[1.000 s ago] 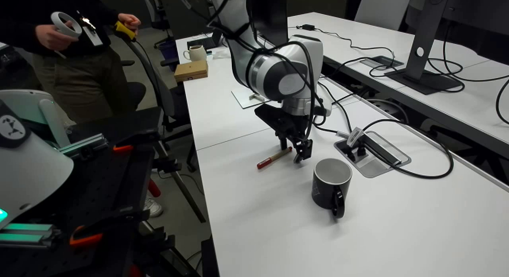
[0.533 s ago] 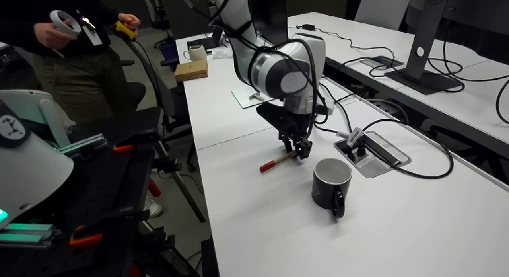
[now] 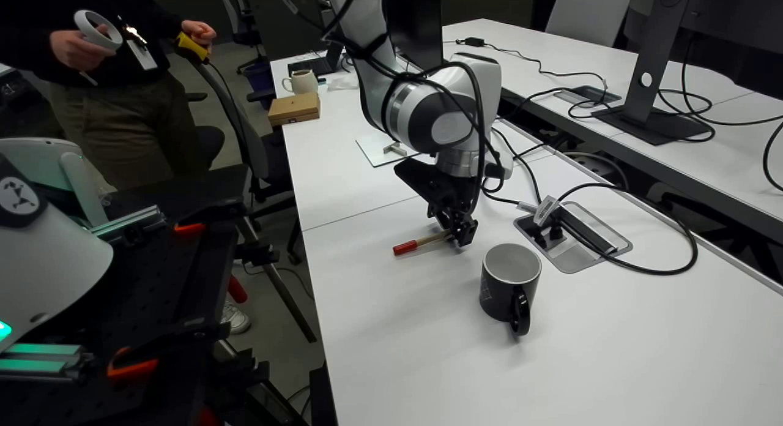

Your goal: Put the marker into the black cup.

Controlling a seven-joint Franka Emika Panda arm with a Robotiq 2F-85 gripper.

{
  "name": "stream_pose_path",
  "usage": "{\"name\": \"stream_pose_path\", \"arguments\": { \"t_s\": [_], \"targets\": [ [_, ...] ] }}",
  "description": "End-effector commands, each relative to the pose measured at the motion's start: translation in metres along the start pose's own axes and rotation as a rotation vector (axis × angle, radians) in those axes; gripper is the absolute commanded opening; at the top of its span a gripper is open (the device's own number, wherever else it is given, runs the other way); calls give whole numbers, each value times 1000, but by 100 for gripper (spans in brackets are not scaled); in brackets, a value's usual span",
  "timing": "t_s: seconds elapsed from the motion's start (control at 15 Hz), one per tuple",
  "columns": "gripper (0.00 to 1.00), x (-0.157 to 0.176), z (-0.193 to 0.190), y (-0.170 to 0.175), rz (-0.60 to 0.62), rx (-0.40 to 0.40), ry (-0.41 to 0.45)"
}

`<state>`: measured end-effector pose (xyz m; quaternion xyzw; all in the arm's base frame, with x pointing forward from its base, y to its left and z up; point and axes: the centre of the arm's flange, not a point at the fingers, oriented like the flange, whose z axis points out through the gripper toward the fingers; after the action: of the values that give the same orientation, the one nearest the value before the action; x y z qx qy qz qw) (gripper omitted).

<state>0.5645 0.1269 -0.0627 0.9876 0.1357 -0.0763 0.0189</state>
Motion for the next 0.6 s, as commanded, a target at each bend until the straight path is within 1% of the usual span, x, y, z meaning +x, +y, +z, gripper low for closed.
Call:
{"name": "stream_pose_path", "arguments": {
  "t_s": [0.0, 0.53],
  "targets": [
    [0, 3, 4, 0, 25, 0, -9],
    [0, -7, -20, 4, 76, -48, 39]
  ]
}}
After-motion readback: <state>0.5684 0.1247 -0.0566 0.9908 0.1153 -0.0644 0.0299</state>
